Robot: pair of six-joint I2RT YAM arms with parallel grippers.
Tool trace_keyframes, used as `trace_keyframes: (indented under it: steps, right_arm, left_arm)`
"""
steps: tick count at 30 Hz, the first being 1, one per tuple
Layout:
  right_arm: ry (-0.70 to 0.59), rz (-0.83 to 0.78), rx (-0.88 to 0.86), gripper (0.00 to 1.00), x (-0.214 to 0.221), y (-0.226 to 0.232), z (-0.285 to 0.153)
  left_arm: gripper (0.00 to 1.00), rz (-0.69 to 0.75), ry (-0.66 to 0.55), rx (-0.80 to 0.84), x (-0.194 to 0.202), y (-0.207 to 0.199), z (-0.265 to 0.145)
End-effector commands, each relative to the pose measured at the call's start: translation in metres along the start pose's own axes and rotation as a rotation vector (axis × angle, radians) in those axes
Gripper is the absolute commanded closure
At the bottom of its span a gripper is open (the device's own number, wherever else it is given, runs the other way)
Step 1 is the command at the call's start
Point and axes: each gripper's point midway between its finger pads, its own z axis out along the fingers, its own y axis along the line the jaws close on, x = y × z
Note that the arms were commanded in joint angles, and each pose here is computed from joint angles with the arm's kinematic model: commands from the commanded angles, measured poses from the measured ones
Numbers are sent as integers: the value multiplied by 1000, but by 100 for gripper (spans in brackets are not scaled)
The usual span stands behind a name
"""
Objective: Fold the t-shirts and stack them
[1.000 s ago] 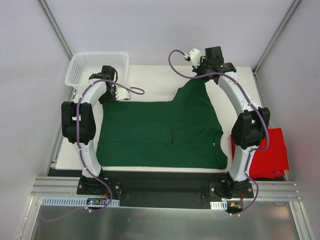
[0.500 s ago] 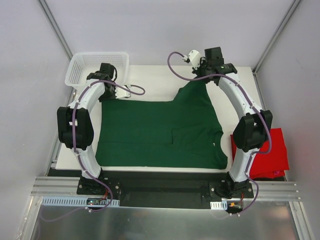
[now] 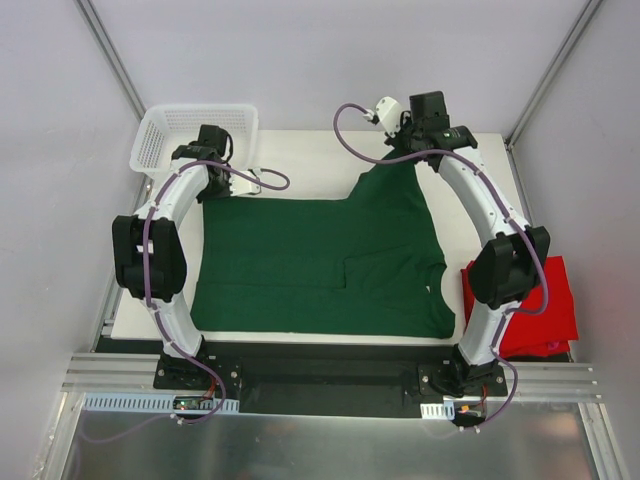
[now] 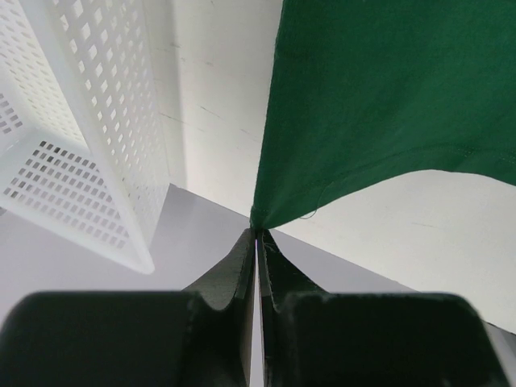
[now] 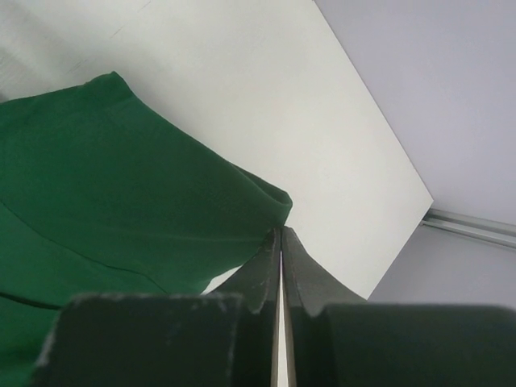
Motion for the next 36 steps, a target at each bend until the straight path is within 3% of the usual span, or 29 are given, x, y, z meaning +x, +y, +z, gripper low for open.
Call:
trace_keyframes:
  steps: [1, 36]
  right_arm:
    - [-93, -32, 114, 99, -34, -32, -46]
    - [-118, -138, 182, 99, -55, -44, -31]
  left_arm:
    - [100, 22, 17, -54, 5, 8, -29]
    - [100, 34, 46, -66, 3, 32, -16]
